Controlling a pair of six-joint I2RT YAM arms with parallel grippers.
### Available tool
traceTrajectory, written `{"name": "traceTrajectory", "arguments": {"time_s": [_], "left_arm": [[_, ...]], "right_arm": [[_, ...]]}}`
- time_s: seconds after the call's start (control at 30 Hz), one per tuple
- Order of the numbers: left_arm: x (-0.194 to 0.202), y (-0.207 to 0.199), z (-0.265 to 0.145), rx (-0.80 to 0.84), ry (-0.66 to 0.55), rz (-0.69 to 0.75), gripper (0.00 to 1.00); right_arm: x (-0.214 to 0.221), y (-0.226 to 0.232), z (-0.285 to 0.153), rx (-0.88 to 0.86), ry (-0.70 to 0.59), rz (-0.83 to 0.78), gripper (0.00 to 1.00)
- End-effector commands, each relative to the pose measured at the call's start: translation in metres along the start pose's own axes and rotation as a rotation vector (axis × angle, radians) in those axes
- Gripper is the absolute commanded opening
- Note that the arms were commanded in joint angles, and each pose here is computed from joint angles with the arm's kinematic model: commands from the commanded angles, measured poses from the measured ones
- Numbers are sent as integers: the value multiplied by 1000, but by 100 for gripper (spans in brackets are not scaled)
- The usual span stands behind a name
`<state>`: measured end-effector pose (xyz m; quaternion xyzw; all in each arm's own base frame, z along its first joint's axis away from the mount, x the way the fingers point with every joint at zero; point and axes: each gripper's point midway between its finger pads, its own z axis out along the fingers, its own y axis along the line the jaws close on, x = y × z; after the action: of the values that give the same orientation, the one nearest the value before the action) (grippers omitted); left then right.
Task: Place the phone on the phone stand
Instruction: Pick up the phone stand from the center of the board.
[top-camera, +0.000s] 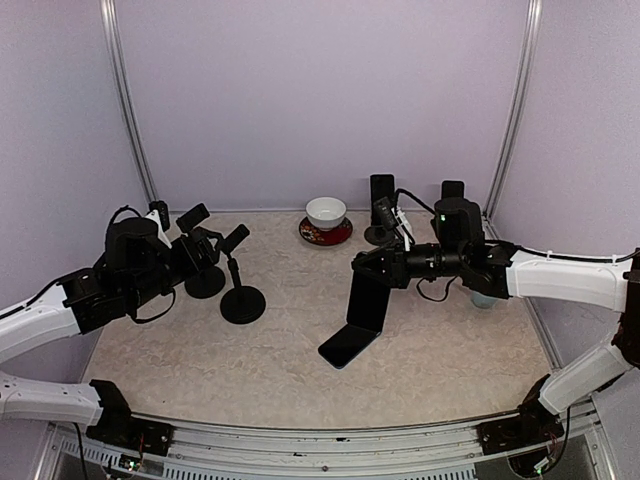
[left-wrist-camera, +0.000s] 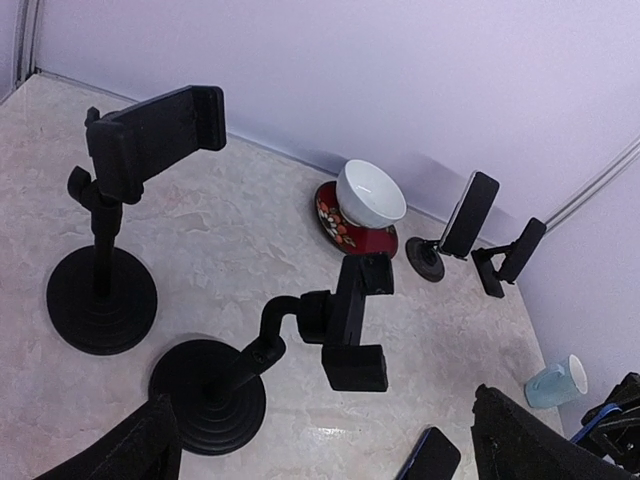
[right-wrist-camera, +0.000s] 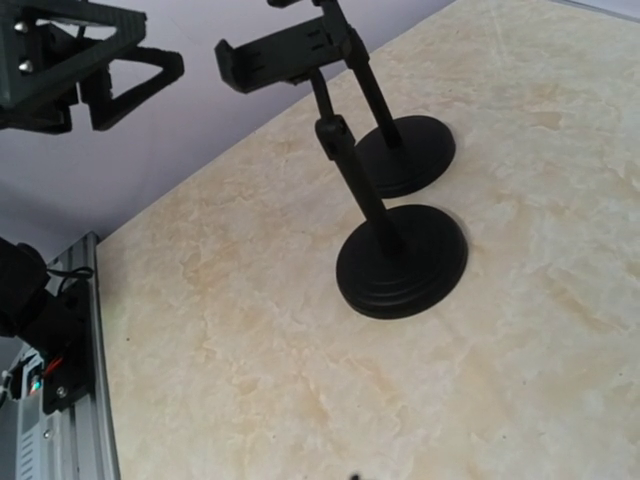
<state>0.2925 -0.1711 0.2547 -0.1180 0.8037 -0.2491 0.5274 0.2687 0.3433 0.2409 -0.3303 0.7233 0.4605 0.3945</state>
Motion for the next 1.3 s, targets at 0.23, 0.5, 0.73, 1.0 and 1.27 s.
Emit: {"name": "traceTrajectory", "arguments": {"time_s": [0.23, 0.5, 0.73, 1.0, 1.27], "left_arm": [[3, -7, 10, 75, 67, -115, 99], [8, -10, 21, 88, 82, -120, 91], [8, -8, 28, 88, 82, -122, 75], [11, -5, 37, 83, 94, -129, 74], [11, -5, 41, 94, 92, -138, 61]], "right_arm": [[-18, -2, -4, 21, -53, -24, 0], [-20, -1, -4, 20, -54, -25, 0], [-19, -3, -3, 27, -49, -23, 0], [-20, -5, -1, 31, -43, -23, 0], [-18, -8, 3, 36, -35, -19, 0]]}}
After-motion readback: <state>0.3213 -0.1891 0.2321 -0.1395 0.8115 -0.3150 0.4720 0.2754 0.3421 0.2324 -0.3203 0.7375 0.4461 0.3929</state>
